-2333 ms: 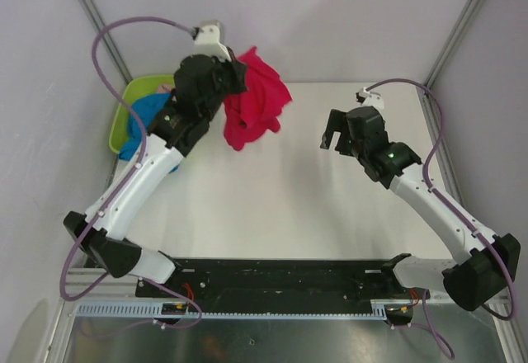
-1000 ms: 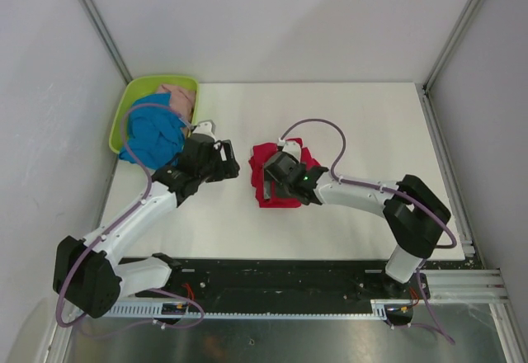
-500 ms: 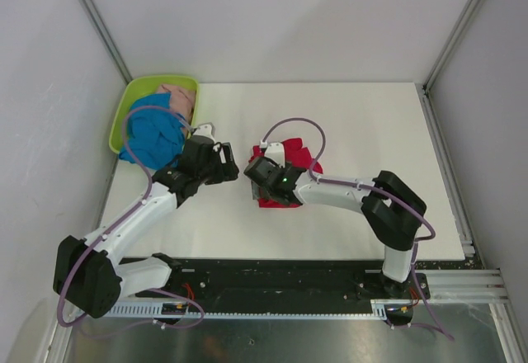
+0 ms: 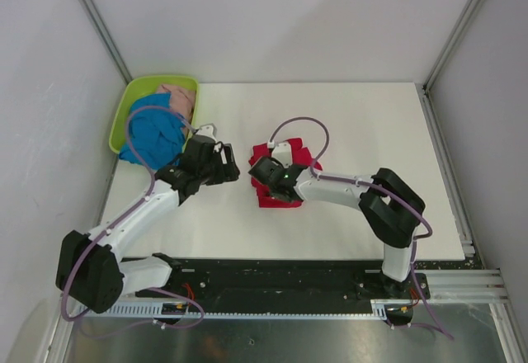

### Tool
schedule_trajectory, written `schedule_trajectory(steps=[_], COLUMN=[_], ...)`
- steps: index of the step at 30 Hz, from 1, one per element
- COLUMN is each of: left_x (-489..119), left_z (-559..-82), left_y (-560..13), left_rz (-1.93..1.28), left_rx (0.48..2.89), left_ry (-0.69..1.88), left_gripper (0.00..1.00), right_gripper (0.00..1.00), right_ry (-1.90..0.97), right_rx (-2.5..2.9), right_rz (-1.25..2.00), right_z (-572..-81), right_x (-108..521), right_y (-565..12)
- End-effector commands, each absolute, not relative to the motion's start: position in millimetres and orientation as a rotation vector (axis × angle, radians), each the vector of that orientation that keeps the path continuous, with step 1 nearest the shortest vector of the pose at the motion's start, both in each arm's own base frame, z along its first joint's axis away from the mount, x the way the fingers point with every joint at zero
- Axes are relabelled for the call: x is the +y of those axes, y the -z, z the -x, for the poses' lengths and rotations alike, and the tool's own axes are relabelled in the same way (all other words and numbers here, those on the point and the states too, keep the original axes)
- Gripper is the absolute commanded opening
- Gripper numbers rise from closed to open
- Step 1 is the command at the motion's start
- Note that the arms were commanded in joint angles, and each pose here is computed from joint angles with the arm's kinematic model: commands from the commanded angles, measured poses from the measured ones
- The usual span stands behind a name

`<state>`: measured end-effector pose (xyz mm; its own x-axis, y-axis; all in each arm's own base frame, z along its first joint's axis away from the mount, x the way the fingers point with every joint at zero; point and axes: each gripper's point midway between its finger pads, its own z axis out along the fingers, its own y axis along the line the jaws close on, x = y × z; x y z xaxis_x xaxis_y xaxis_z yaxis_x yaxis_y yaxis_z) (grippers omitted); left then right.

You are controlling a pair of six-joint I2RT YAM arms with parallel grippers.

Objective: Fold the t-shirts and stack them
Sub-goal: Flatten out the tshirt

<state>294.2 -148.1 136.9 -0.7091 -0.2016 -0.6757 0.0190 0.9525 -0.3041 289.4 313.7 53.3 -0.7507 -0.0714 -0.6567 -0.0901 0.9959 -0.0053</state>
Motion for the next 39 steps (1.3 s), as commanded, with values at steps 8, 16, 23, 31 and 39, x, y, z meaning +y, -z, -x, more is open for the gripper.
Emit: schedule_trajectory(steps=[8, 16, 23, 31, 39], left_x=[-199.1, -236.2, -247.3, -255.2, -257.2], left_z=[-316.1, -320.7, -316.1, -296.0, -284.1], left_y=[-114.8, -89.9, -79.9, -66.2, -49.5], left_rz=[0.134, 0.067, 0.037, -0.008, -0.015], left_rx=[2.418, 2.478, 2.501, 2.544, 2.585], left_ry=[0.532, 0.589, 0.604, 0.605, 0.567], left_gripper=[0.77, 0.71, 0.65, 0.57, 0.55], right_gripper=[0.00, 0.00, 0.00, 0.00, 0.00], right_ry=[0.074, 0.058, 0.086, 0.080, 0.091], right_rx=[2.249, 2.273, 2.314, 2.335, 2.355], right_rz=[-0.283, -0.490, -0.578, -0.683, -0.723], right_z=[-355.3, -392.4, -404.6, -420.0, -427.4], right_x=[166.3, 91.0, 61.4, 33.3, 19.5], right_y=[-148.6, -134.5, -108.0, -81.4, -61.7])
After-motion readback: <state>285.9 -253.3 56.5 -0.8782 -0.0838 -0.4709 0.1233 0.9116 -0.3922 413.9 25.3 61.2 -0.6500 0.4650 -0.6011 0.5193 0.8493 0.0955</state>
